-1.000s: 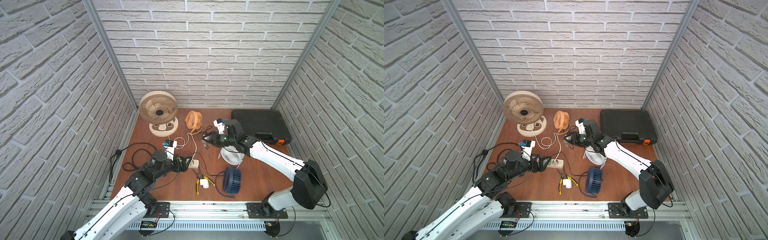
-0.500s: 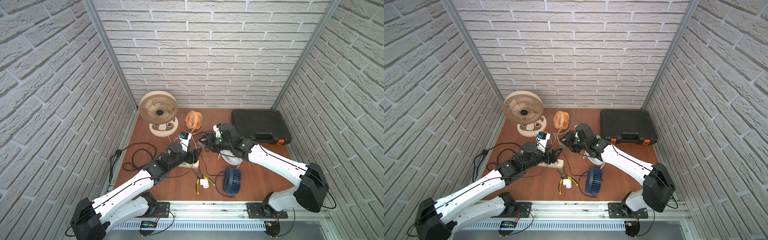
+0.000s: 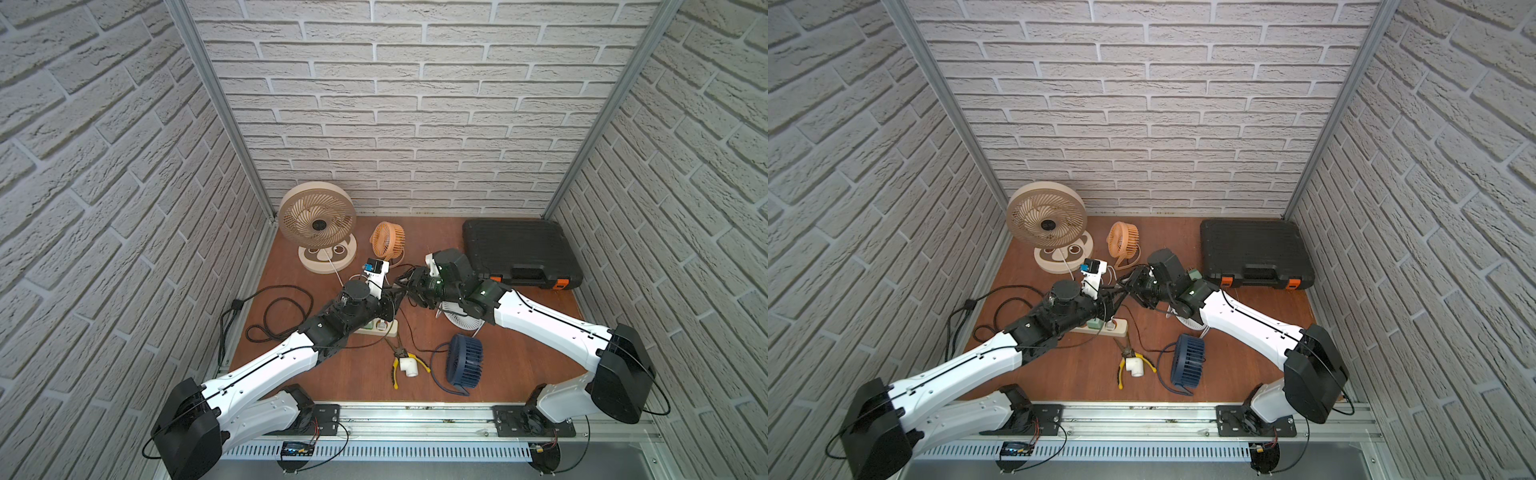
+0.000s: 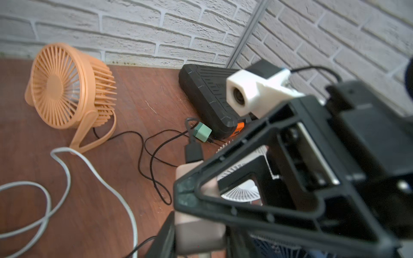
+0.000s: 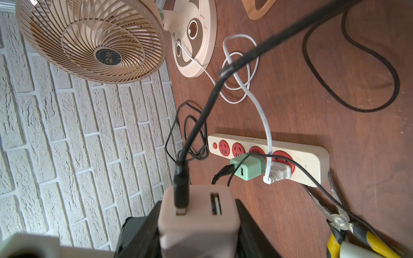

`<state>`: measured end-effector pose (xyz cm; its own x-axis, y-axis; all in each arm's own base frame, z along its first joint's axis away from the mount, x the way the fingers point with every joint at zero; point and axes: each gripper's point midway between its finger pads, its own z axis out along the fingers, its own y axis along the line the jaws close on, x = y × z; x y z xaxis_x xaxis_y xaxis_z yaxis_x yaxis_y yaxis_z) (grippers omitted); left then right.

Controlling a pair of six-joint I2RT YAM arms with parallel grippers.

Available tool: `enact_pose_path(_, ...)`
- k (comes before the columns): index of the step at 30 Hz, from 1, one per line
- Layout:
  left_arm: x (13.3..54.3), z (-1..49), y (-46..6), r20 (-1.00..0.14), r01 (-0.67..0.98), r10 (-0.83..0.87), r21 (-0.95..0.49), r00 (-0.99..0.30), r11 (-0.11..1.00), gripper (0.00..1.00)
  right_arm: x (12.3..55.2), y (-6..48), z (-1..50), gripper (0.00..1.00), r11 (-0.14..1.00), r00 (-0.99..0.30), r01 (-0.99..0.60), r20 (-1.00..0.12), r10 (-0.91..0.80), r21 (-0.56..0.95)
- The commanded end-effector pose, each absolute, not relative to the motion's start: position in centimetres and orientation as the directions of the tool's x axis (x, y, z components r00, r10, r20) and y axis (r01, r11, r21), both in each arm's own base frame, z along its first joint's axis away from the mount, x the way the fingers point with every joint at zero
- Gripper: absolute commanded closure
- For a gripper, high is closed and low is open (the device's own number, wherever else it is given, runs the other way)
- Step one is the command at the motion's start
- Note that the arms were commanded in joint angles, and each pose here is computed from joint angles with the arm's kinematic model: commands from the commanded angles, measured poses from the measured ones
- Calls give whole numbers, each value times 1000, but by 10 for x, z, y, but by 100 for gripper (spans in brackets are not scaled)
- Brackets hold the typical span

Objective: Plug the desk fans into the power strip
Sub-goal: Pick up the plug from the center of the board.

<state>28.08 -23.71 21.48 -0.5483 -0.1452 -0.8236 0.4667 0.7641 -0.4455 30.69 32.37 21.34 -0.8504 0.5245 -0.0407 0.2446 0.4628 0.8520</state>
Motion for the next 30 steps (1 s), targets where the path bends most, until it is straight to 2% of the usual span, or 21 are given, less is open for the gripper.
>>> enact_pose_path(1,281,230,-246,-844,517,-161,-453,-512,726,83,304,335,221,97,416,-859,223,-25,512,882)
enact_pose_path(3,283,230,-246,-838,514,-173,-467,-518,720,96,304,337,223,97,412,-862,213,-29,507,886)
enact_pose_path(4,283,231,-246,-835,516,-179,-475,-521,713,100,304,338,224,97,408,-865,201,-34,501,890)
enact_pose_path(6,283,231,-244,-830,516,-189,-487,-525,704,100,304,340,228,97,408,-873,160,-64,483,899)
enact_pose_path(7,283,232,-242,-828,515,-195,-493,-526,701,100,305,340,231,87,418,-877,130,-93,472,899)
enact_pose_path(9,283,233,-235,-816,508,-215,-515,-536,690,100,306,337,239,49,442,-881,43,-175,440,896)
enact_pose_path(10,283,233,-230,-809,502,-232,-531,-540,682,100,307,335,245,36,450,-877,-17,-229,421,893)
enact_pose_path(12,281,235,-219,-793,497,-266,-565,-548,659,100,306,326,257,14,472,-857,-135,-342,385,871)
enact_pose_path(14,278,239,-209,-779,502,-289,-592,-556,630,100,304,315,268,1,488,-828,-231,-433,355,842)
enact_pose_path(19,270,255,-193,-745,528,-358,-657,-562,538,100,293,302,285,0,467,-830,-348,-499,249,813)
enact_pose_path(22,265,269,-184,-720,556,-410,-694,-561,458,100,278,309,303,0,328,-815,-503,-566,129,799)
enact_pose_path(25,261,281,-178,-701,584,-434,-712,-566,389,100,270,315,311,0,207,-803,-567,-591,80,797)
enact_pose_path(26,260,285,-178,-697,594,-437,-715,-568,370,100,266,318,313,1,167,-806,-576,-590,47,800)
enact_pose_path(28,259,291,-180,-691,609,-438,-719,-574,335,100,264,323,316,13,88,-813,-581,-583,-16,809)
enact_pose_path(30,257,296,-183,-685,622,-435,-723,-585,301,100,264,329,318,19,12,-818,-575,-573,-55,818)
